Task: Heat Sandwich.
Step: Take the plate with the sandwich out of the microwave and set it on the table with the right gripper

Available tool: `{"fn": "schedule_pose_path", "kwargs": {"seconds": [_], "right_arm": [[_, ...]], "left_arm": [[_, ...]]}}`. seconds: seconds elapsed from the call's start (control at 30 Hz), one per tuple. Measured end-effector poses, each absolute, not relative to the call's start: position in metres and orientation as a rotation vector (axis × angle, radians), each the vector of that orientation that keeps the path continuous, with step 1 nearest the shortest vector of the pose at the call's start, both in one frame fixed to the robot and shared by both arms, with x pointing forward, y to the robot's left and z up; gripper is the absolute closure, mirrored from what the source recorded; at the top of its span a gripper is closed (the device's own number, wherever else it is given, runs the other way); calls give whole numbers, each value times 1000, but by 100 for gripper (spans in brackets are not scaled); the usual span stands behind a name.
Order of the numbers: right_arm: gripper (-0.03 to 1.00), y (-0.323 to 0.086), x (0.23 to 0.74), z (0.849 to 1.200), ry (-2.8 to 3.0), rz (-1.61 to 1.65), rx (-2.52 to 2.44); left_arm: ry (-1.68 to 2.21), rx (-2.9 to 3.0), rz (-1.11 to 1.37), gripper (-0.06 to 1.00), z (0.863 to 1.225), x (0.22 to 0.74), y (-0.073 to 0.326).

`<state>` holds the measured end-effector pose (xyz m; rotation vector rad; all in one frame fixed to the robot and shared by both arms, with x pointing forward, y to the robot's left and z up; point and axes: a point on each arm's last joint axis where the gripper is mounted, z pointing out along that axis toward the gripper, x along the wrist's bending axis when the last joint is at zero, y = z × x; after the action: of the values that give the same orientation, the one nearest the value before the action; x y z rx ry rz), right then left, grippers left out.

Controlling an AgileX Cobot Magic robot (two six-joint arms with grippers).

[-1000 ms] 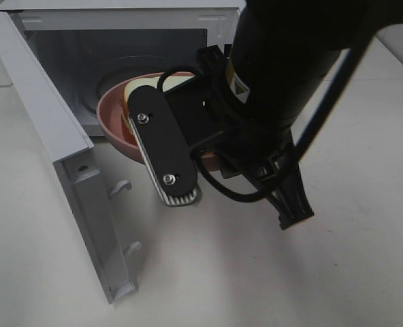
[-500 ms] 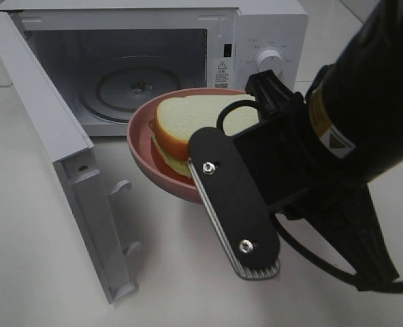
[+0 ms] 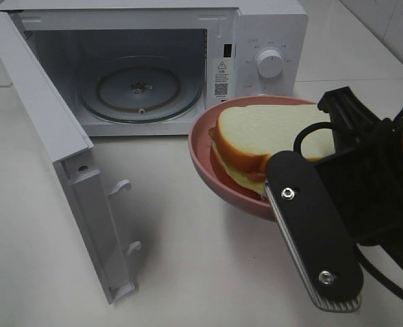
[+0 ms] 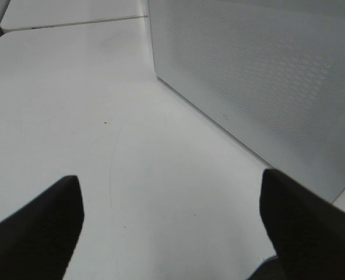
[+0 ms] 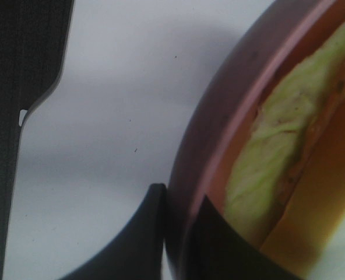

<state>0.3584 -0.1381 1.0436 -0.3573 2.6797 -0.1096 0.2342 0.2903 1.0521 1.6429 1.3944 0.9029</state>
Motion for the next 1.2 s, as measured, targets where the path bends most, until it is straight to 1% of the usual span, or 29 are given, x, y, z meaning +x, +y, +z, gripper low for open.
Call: {"fn": "schedule_pose_path", "kwargs": {"seconds": [0.37,0.47,0.8,0.87,0.97,1.2], "right_arm": [[89,-147,366,1043,2702,-102,-18],[89,-160,381,1043,2699,-128,202],[89,-192,409,1040,2641,-172,624],[89,-201,419,1034,2617,-214,766],[89,-206,426,1029,2602,-244,849],[89,-225,465,1026,2457,-273,1233]], "left_arm": [[1394,1643,903,18,1052,234,290],[1394,1643,903,18,1052,234,290],[1394,1643,903,18,1052,234,290],[1394,1643,903,18,1052,234,290],[1394,1643,903,18,1052,234,290],[1394,1643,903,18,1052,234,290]]}}
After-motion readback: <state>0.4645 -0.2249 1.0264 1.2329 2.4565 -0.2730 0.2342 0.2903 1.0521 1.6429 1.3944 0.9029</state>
